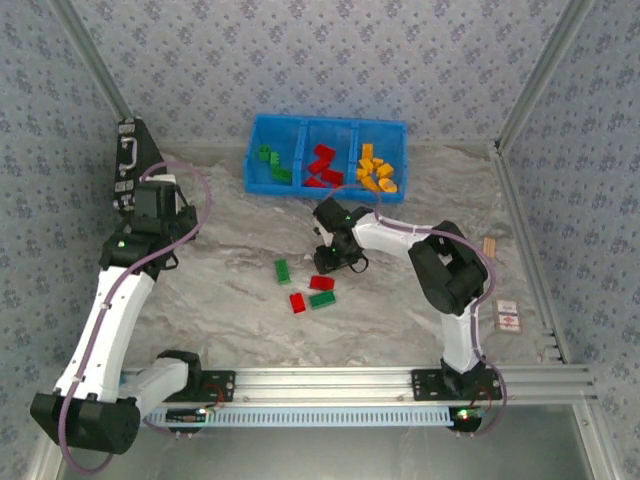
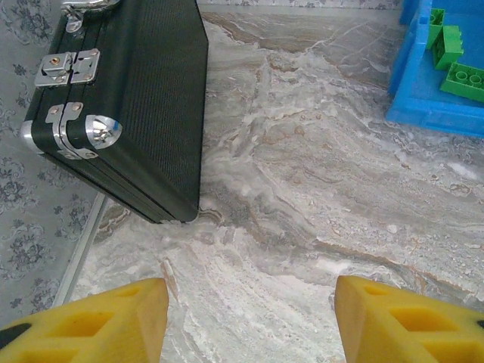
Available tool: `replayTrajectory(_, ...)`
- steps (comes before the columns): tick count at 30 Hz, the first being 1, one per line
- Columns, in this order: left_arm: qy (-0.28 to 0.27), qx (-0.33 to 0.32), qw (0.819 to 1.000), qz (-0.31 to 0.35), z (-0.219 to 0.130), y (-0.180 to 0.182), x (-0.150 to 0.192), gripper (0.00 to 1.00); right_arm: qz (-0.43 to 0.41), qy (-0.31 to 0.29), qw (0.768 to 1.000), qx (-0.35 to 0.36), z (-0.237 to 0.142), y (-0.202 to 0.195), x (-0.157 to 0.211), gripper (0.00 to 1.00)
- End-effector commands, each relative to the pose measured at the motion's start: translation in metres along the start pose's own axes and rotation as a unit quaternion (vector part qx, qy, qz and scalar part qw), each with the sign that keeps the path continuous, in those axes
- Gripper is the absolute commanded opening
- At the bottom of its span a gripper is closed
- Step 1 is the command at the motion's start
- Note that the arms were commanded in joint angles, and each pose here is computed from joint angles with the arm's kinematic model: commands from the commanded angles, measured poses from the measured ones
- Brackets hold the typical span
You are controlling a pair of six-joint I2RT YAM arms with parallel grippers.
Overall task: Sort the legos into containers by color
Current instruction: Pick up the lego from the center of the table, then place the lego in the container.
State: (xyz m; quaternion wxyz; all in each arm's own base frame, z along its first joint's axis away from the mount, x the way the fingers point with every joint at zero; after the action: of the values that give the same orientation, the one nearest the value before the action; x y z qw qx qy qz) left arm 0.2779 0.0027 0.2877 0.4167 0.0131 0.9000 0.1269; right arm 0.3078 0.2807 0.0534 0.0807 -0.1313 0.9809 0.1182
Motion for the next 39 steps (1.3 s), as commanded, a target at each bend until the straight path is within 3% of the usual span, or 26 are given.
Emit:
replayTrajectory(1,-0.01,0.004,1.0,-0.012,0.001,0.0,-0.004,0.61,0.015,0.028,0.999,0.013,0.019,-0.011,0.007,0.46)
replayTrajectory(10,-0.012,0.014,1.0,-0.013,0.008,-0.005,-0.004,0.61,0.016,0.018,0.999,0.03,0.004,-0.022,0.004,0.39)
replayTrajectory(19,-0.032,0.039,0.999,0.001,0.016,-0.012,-0.004,0.62,0.037,-0.043,0.996,0.069,-0.061,-0.031,-0.013,0.38)
replayTrajectory(28,-0.043,0.039,0.998,0.002,0.015,-0.004,-0.002,0.62,0.035,-0.093,0.993,0.063,-0.112,-0.015,-0.04,0.38)
replayTrajectory(34,-0.046,0.041,0.998,-0.006,0.014,0.001,0.004,0.63,0.006,-0.135,0.99,0.05,-0.145,0.004,-0.079,0.38)
replayTrajectory(39,-0.044,0.045,0.998,-0.011,0.008,0.001,0.009,0.64,-0.023,-0.19,0.981,0.033,-0.162,0.022,-0.139,0.38)
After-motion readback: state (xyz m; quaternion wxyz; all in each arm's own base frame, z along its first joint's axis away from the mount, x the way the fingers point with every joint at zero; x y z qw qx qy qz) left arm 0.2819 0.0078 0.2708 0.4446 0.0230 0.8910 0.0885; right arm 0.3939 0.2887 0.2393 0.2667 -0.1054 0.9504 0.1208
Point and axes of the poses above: each hand's point on the last joint's axis, 136 mm out from that joint toward the fingers, its own z axis out along the fingers, its own y axis along the line the jaws close on, x = y × z, the point moved 3 cm from there along -z, back along the fingers, and after that the axes turned 11 degrees about z, right-handed, at the moved point
